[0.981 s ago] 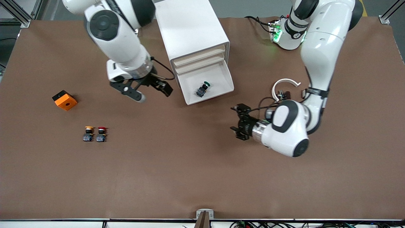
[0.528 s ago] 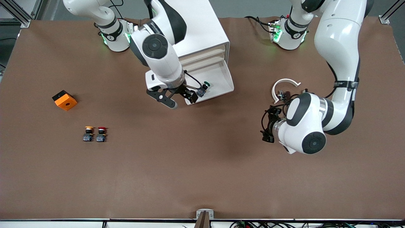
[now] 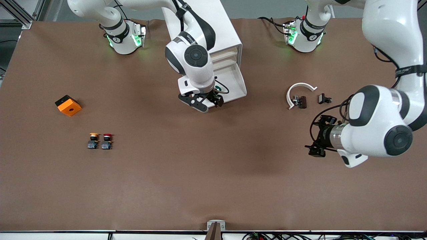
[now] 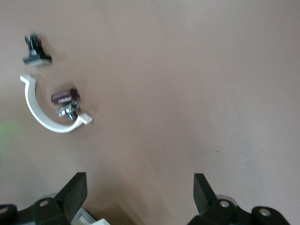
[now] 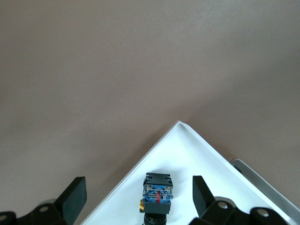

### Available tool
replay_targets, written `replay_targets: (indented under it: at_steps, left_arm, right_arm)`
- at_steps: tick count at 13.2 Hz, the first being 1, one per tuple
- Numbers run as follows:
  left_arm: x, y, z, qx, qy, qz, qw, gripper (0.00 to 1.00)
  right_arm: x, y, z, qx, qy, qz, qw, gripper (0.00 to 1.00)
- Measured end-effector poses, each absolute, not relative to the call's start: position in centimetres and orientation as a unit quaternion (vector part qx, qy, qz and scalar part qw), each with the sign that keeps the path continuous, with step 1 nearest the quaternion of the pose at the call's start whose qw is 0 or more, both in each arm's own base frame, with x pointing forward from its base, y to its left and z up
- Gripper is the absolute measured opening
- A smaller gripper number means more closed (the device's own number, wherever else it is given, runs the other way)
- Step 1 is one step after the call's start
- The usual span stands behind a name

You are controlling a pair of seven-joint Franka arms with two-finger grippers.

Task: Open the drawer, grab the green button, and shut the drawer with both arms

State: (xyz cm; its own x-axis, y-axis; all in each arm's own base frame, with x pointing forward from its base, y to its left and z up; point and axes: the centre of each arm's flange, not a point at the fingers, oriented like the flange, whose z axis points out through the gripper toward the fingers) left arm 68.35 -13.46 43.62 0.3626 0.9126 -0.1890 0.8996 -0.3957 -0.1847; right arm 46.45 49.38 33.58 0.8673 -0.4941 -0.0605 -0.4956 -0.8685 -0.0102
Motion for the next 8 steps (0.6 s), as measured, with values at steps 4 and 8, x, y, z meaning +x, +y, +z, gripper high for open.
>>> replay_targets:
  at_steps: [4,8]
  left_arm:
    - [67.1,-12.6,49.1,-0.922,-0.378,0.087,0.007,1.00]
    - [66.4,-12.2,47.8,-0.960,-0.265,0.092,-0.001,1.00]
  right_arm:
    - [45.4,49.7,31.6,-0.966,0.258,0.023,0.014,1.00]
    - [43.2,49.9,28.8,-0.966,0.257,0.021,0.013,1.00]
